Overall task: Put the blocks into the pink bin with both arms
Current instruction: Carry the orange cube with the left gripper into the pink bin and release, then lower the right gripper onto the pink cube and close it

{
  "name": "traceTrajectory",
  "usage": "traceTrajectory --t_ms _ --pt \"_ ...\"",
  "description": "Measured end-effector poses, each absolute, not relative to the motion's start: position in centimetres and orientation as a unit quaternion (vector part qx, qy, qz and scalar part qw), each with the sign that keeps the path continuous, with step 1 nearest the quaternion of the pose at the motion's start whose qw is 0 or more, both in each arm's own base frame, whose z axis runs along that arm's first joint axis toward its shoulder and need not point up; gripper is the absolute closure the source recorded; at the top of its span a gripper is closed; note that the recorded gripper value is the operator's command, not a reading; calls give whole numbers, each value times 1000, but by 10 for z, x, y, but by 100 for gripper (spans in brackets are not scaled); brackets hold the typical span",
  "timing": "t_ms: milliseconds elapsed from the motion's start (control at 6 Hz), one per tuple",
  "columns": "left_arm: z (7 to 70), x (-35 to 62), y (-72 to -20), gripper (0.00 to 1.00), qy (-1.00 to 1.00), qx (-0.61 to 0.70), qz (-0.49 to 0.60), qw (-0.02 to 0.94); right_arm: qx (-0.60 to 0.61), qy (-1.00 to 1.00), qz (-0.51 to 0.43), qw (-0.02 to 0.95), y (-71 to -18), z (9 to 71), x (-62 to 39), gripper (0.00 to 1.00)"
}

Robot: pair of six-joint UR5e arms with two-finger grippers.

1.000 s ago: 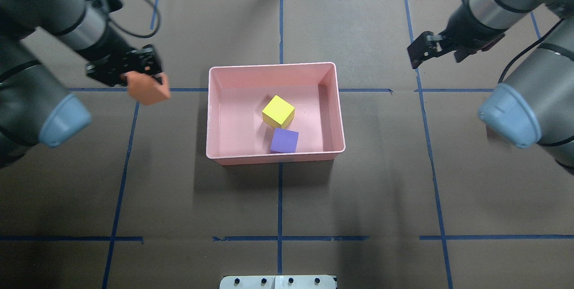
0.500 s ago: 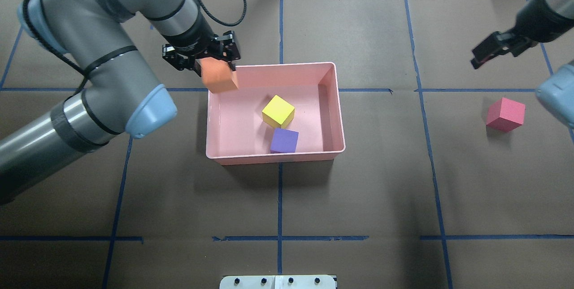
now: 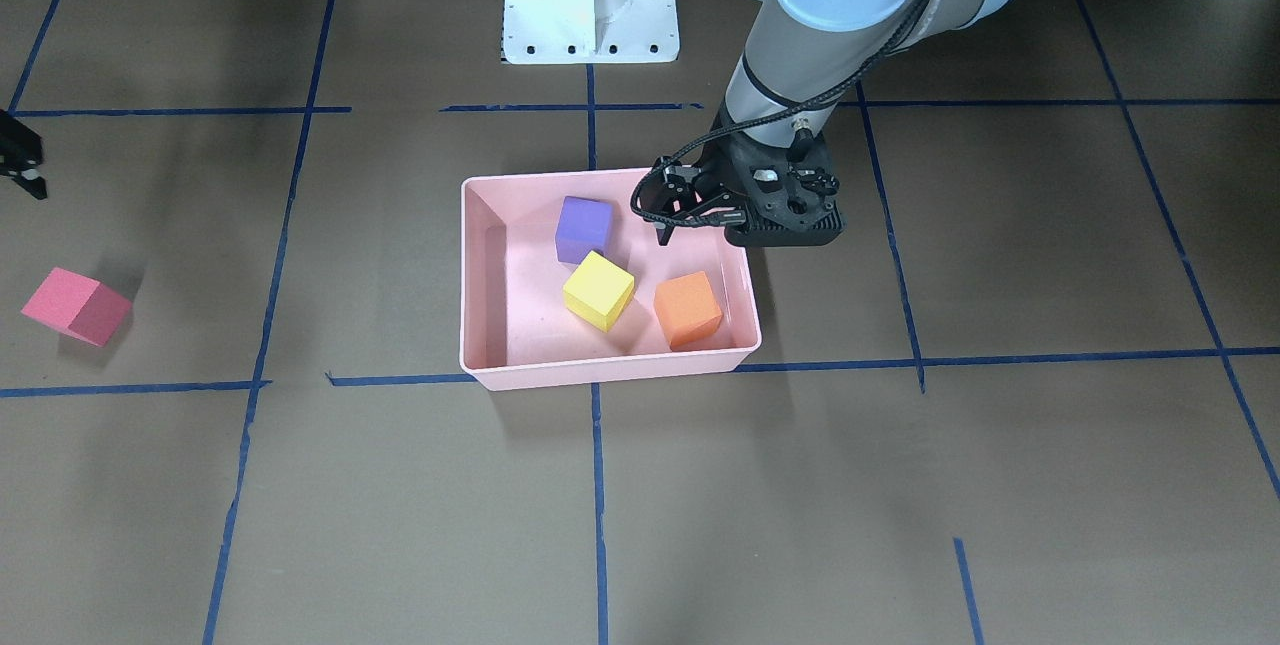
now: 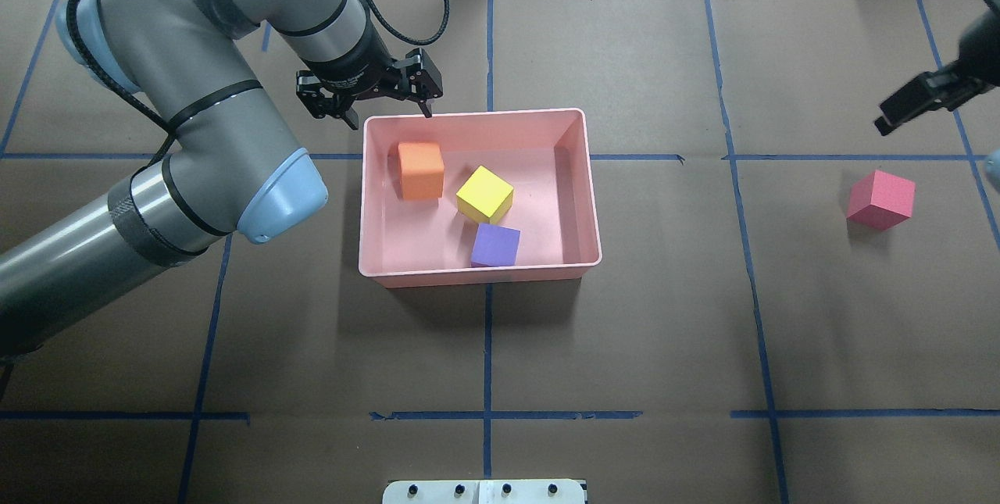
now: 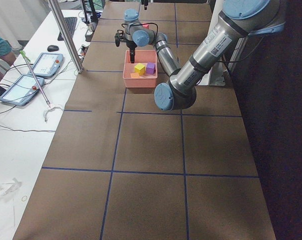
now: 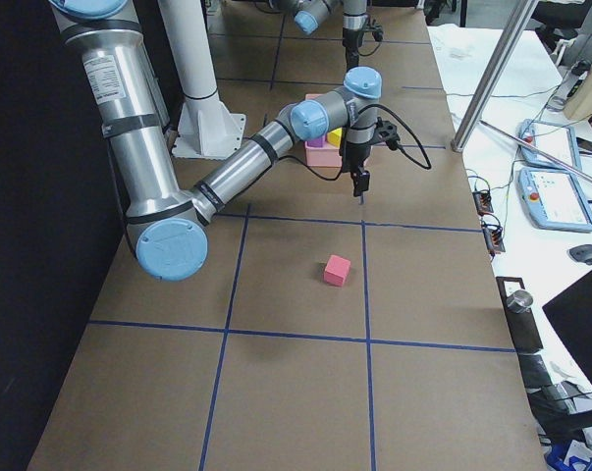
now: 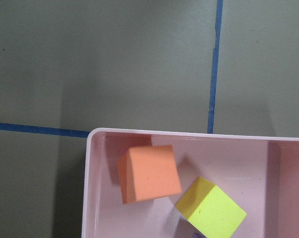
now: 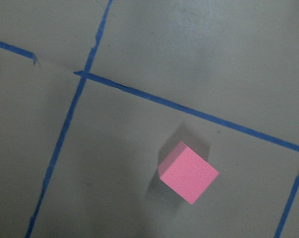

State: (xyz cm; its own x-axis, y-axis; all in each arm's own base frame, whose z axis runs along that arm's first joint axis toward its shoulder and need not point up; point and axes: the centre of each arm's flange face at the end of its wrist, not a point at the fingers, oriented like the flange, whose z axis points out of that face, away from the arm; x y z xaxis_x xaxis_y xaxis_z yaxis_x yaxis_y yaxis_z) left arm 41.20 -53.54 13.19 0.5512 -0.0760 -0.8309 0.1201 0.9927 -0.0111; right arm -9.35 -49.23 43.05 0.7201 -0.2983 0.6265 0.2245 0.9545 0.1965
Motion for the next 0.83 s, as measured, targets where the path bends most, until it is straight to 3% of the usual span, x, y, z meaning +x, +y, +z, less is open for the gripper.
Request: traceTrajectory --t_ms 500,833 --pt "125 405 -528 0 479 30 -51 876 3 -363 73 929 -493 476 -90 3" --pt "123 402 -526 0 481 33 -50 875 -3 -391 161 906 -508 526 -130 2"
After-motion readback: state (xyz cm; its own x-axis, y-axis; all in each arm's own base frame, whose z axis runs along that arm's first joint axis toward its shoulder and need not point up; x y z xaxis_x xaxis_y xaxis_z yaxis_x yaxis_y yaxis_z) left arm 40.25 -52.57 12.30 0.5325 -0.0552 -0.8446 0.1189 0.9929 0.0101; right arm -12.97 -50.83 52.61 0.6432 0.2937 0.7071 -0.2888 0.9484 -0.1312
